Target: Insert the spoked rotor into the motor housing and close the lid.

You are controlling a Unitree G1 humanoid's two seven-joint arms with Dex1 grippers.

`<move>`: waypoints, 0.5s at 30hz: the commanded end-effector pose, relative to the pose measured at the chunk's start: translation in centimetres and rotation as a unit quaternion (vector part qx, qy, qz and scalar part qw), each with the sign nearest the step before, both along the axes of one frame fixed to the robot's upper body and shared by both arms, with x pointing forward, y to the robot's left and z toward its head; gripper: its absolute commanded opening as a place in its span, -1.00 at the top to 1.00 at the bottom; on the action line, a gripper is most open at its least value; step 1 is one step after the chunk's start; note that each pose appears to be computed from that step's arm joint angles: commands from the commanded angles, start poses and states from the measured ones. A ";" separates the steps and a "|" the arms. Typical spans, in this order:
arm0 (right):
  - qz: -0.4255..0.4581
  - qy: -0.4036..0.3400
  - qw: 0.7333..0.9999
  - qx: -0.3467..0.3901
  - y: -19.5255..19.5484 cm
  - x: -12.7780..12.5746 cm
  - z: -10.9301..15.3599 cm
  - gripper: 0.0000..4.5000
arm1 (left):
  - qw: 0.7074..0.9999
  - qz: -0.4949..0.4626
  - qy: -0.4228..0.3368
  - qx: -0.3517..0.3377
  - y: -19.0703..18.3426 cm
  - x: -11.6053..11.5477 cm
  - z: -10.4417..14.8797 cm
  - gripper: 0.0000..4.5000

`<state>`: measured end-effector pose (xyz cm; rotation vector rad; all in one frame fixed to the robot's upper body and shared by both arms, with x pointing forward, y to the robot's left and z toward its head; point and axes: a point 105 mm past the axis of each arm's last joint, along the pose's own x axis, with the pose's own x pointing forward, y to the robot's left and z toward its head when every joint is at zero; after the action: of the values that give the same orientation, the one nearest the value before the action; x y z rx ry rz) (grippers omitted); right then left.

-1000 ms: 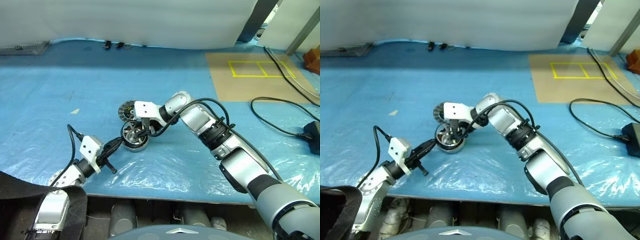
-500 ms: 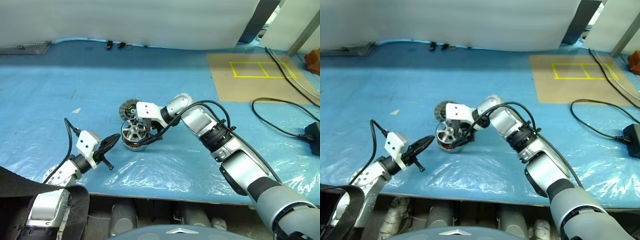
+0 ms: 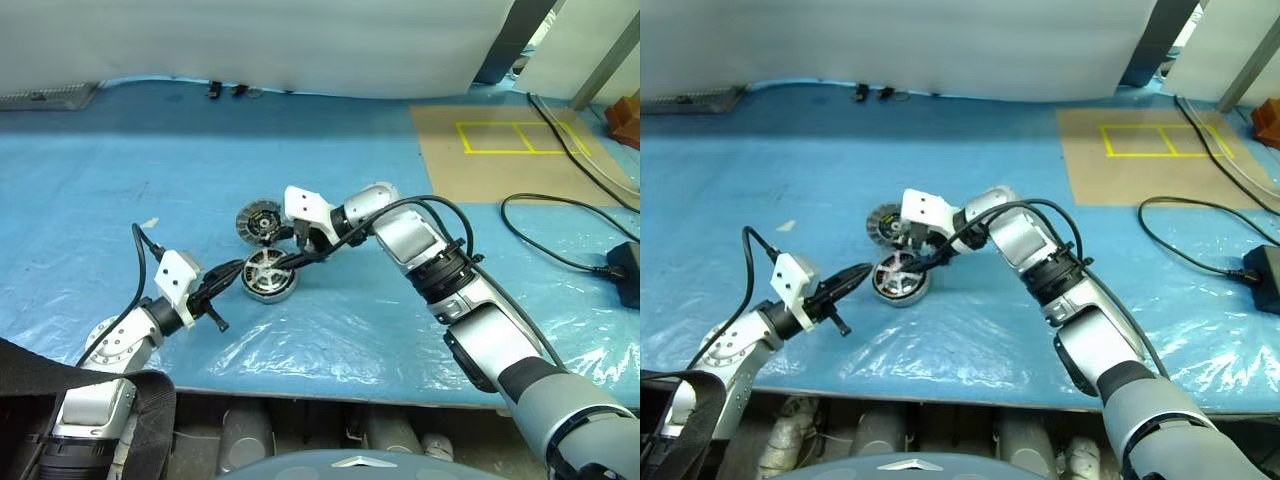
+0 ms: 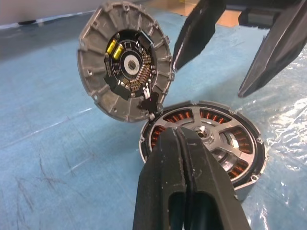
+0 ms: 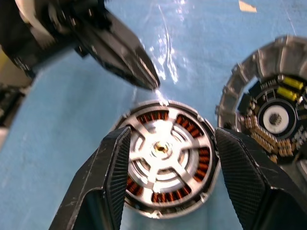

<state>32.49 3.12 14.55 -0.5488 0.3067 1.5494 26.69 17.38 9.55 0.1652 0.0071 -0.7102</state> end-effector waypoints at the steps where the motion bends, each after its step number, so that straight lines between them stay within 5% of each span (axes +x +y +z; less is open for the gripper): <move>1: 0.015 -0.013 0.999 0.025 0.9 -0.6 1.8 -0.25 | 1.000 0.002 -0.015 0.001 0.3 -0.3 0.3 1.00; 10: 0.016 -0.009 1.000 0.019 2.0 -1.0 0.9 -0.25 | 1.000 0.009 -0.020 0.003 0.4 -0.3 0.8 1.00; 15: -0.025 0.014 0.998 0.049 2.6 -0.3 -1.1 0.30 | 1.000 0.010 -0.022 0.000 0.1 -0.3 1.1 1.00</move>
<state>31.89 5.44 12.97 -0.4712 0.3085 1.5314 26.55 17.60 9.54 0.1664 0.0049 -0.6859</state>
